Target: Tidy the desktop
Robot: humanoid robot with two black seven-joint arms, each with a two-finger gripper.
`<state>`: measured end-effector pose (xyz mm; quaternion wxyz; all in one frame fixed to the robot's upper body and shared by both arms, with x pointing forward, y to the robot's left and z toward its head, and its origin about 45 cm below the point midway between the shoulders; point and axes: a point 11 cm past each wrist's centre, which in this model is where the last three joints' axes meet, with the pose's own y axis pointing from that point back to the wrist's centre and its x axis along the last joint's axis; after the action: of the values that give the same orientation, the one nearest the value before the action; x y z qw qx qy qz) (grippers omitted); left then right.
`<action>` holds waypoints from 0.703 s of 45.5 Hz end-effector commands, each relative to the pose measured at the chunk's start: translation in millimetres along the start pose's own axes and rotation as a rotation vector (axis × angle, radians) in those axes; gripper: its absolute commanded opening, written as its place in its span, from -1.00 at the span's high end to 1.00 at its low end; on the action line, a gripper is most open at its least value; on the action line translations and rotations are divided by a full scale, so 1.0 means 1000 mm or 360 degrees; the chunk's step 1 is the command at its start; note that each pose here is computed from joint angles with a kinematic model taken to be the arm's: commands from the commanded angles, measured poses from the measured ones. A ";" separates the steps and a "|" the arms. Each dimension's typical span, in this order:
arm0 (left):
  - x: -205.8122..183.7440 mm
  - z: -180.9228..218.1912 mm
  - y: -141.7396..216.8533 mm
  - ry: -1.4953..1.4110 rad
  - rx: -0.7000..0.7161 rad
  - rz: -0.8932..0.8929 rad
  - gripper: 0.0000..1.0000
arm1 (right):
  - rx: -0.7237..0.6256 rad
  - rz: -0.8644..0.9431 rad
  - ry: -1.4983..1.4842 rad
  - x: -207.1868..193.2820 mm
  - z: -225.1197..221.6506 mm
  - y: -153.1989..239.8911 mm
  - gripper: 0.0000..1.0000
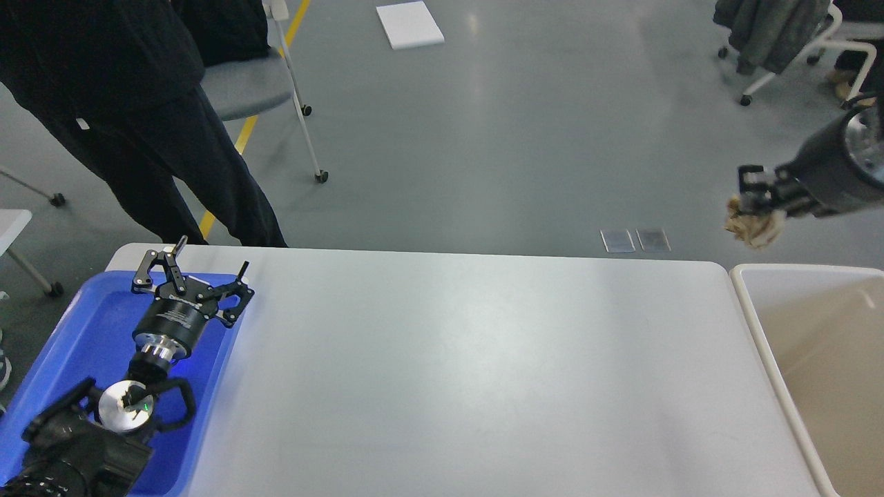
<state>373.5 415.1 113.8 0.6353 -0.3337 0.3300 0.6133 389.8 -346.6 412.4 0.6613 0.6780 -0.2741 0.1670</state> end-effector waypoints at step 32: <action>0.000 0.000 0.000 0.0002 -0.0002 0.0001 -1.00 | -0.0561 0.1368 -0.1740 -0.081 0.268 -0.153 1.00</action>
<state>373.4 415.1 113.9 0.6352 -0.3339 0.3300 0.6133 418.7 -546.0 284.2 0.4559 0.5070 -0.7271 0.0803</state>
